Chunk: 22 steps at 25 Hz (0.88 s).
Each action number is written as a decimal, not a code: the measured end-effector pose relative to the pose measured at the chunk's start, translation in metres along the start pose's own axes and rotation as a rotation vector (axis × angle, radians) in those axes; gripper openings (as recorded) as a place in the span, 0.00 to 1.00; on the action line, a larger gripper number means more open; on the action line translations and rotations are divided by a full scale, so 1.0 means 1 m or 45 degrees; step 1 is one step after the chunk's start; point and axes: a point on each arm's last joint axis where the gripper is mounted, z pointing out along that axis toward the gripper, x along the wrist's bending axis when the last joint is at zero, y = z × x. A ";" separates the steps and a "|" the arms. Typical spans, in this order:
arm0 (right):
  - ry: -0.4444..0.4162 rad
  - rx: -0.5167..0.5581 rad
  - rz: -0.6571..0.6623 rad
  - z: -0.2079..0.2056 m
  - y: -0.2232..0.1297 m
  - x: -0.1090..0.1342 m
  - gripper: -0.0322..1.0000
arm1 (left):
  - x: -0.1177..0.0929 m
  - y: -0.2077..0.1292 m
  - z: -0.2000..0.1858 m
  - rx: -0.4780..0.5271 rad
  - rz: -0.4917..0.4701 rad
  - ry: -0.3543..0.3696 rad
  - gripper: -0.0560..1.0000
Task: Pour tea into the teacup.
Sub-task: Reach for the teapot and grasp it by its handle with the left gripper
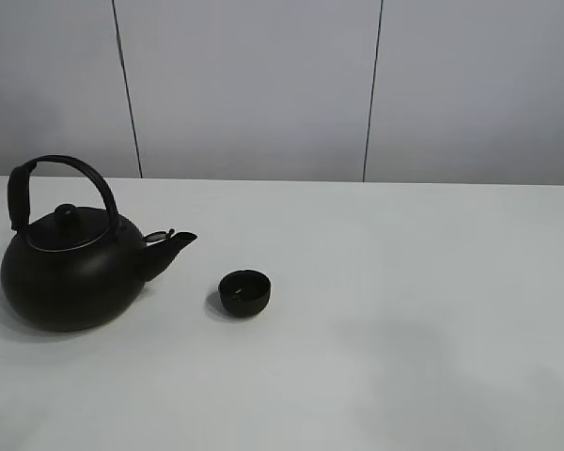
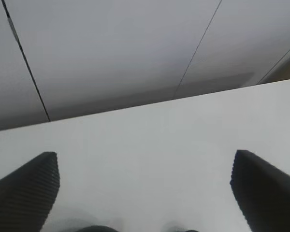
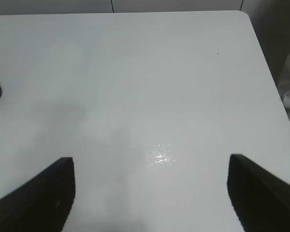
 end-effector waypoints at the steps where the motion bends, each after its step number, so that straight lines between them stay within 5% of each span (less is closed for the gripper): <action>1: 0.000 0.000 0.000 0.000 0.000 0.000 0.60 | -0.003 -0.007 -0.003 -0.027 0.029 0.012 0.71; 4: 0.000 0.000 0.000 0.000 0.000 0.000 0.60 | -0.001 -0.029 -0.017 -0.226 0.127 0.081 0.71; 11: 0.000 0.000 0.000 0.000 0.000 0.000 0.60 | 0.013 -0.149 -0.007 -0.731 0.189 0.110 0.71; 14: 0.000 0.000 0.000 0.000 0.000 0.000 0.60 | 0.020 -0.198 0.001 -0.817 0.152 0.134 0.71; 22: 0.000 0.000 0.000 0.000 0.000 0.000 0.60 | 0.050 -0.266 0.026 -0.657 0.105 0.275 0.71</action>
